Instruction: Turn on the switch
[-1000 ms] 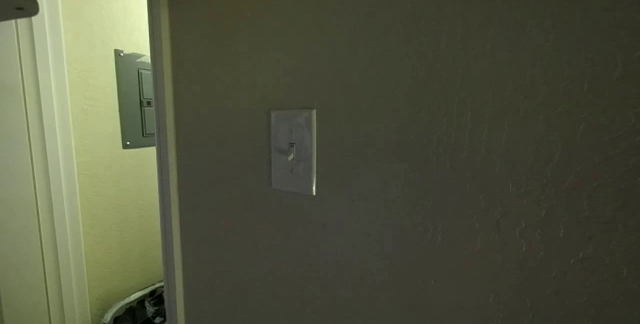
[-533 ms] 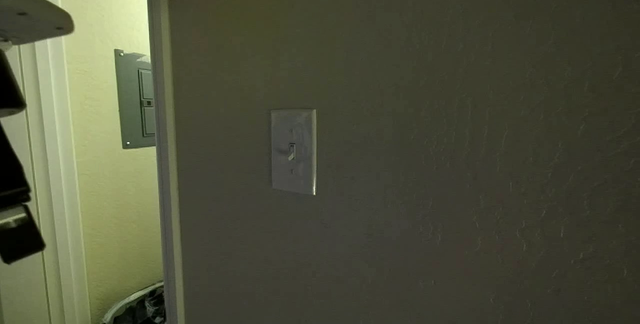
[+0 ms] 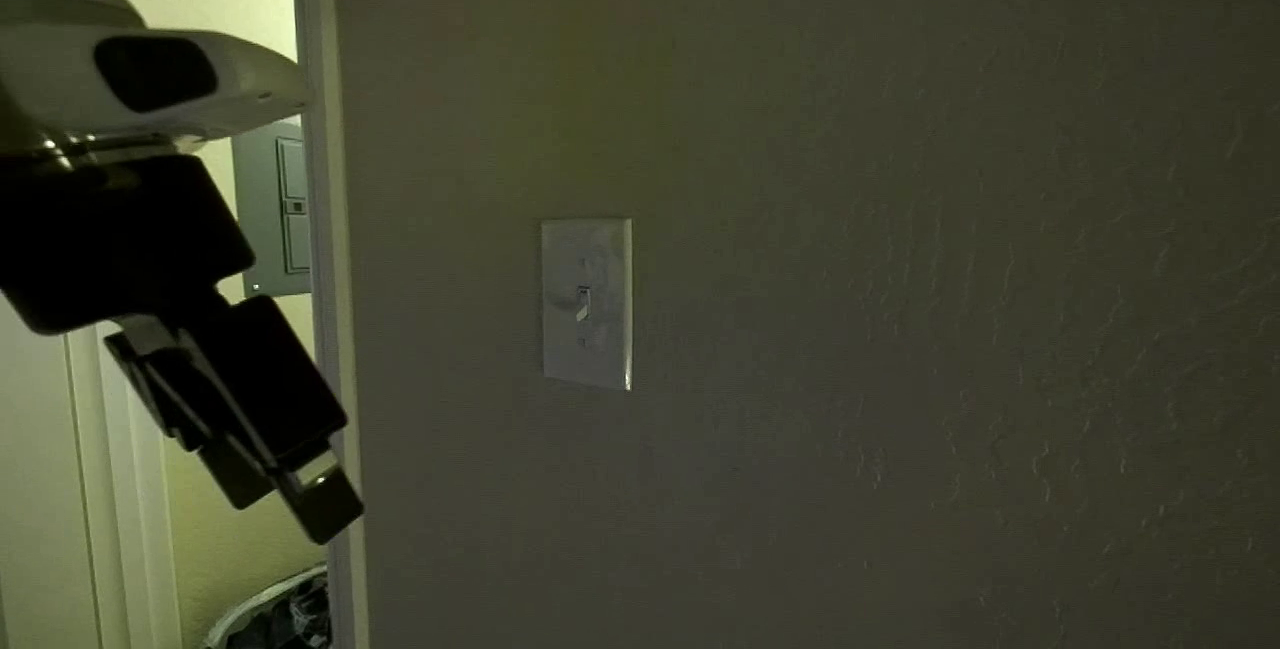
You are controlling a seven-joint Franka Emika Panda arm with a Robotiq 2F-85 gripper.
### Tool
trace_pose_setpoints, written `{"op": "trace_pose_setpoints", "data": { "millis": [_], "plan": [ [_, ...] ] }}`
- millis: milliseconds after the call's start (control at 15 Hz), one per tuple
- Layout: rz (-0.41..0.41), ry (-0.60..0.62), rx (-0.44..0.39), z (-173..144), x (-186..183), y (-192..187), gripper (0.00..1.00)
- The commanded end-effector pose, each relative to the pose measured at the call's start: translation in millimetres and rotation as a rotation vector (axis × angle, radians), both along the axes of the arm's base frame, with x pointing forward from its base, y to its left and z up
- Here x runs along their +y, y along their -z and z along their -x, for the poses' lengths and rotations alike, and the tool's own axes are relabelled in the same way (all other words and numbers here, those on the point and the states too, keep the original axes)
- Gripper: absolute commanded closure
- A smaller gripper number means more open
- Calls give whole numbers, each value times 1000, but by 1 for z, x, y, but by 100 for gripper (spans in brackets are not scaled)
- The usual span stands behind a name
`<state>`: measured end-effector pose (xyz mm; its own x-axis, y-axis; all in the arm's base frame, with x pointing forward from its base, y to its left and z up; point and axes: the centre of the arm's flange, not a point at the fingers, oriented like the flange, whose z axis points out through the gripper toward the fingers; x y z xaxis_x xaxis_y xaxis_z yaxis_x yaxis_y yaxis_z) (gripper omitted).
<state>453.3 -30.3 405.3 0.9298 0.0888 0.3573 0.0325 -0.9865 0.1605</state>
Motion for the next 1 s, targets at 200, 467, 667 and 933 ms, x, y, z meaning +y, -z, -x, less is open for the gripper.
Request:
{"op": "trace_pose_setpoints", "data": {
  "millis": [200, 467, 667, 933],
  "plan": [
    [-5, -16, -74, -29, -11, 0, 0],
    [-5, -16, -84, -43, -13, 0, 0],
    [-17, -29, -88, -48, -13, 3, 0],
    [-103, -54, -120, -65, -20, 7, 0]
  ]
}}
